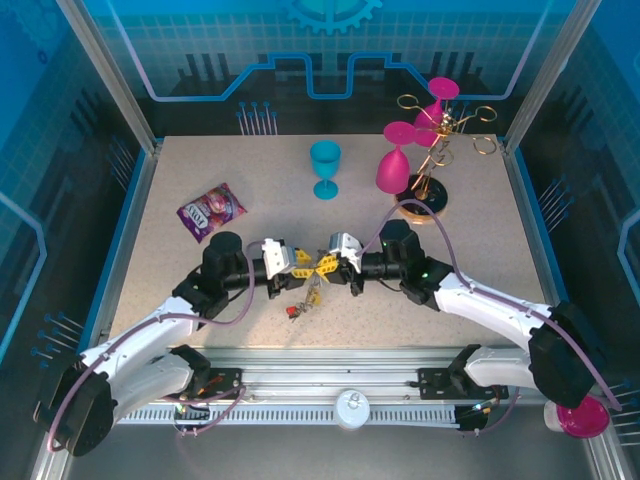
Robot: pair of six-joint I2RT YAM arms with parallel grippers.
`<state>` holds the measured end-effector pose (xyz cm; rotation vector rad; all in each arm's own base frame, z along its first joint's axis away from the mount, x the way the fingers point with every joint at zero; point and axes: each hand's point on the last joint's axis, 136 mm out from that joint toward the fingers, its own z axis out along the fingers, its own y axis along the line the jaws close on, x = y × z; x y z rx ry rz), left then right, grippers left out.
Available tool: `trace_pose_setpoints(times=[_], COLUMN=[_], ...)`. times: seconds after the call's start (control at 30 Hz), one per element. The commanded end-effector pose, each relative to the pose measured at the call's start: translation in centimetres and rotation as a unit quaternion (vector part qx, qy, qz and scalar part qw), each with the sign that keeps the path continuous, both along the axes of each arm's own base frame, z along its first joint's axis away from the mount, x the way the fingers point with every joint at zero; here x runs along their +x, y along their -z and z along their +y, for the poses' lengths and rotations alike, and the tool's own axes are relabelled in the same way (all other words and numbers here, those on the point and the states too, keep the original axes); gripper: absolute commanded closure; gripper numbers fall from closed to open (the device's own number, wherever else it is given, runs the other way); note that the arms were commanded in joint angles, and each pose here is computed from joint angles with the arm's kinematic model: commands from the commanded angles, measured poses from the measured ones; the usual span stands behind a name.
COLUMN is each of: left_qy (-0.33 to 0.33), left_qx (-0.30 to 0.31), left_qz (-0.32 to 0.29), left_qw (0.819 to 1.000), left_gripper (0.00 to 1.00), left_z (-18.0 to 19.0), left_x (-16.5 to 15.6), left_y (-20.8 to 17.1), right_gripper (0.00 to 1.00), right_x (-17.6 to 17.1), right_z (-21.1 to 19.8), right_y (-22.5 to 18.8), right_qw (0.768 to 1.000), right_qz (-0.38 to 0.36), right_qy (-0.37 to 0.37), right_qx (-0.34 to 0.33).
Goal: Put the keys on the keyring
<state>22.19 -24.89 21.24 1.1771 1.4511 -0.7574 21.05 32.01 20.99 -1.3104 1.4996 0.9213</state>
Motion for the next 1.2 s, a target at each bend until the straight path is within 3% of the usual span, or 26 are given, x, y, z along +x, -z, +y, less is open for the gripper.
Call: trace_pose_setpoints(times=[0.0, 0.2, 0.5, 0.63, 0.7, 0.83, 0.9, 1.17], left_qy=[-0.005, 0.005, 0.016, 0.021, 0.021, 0.024, 0.023, 0.032], left_qx=[0.046, 0.099, 0.085, 0.070, 0.071, 0.062, 0.048, 0.015], left_qz=[-0.032, -0.047, -0.050, -0.053, -0.052, -0.060, -0.066, -0.082], left_qw=[0.998, 0.994, 0.995, 0.996, 0.996, 0.996, 0.996, 0.996], left_gripper=[0.71, 0.80, 0.89, 1.00, 1.00, 1.00, 1.00, 1.00], left_z=[0.1, 0.0, -0.4, -0.5, -0.4, -0.4, -0.5, -0.7], left_x=[0.1, -0.4, -0.7, -1.0, -1.1, -1.3, -1.3, -1.9], left_y=[-0.5, 0.3, -0.4, -0.8, -0.7, -0.6, -0.8, -1.0], right_gripper=[1.00, 1.00, 1.00, 1.00, 0.99, 0.69, 0.64, 0.63], right_x=[-0.1, -0.7, -1.7, -1.7, -1.3, 0.2, 1.1, -0.5], right_z=[0.0, 0.0, 1.4, 1.5, 1.1, -0.6, -1.5, -1.5], right_y=[0.0, 0.8, -0.1, -0.8, -1.1, -2.0, -1.7, -1.2], right_qw=[0.998, 0.988, 0.974, 0.980, 0.986, 0.995, 0.996, 0.999], right_qz=[-0.027, -0.039, -0.060, -0.056, -0.048, -0.025, -0.008, 0.029], right_qy=[-0.014, -0.033, -0.072, -0.062, -0.043, 0.020, 0.054, 0.036], right_qx=[-0.056, -0.146, -0.204, -0.180, -0.156, -0.093, -0.065, -0.002])
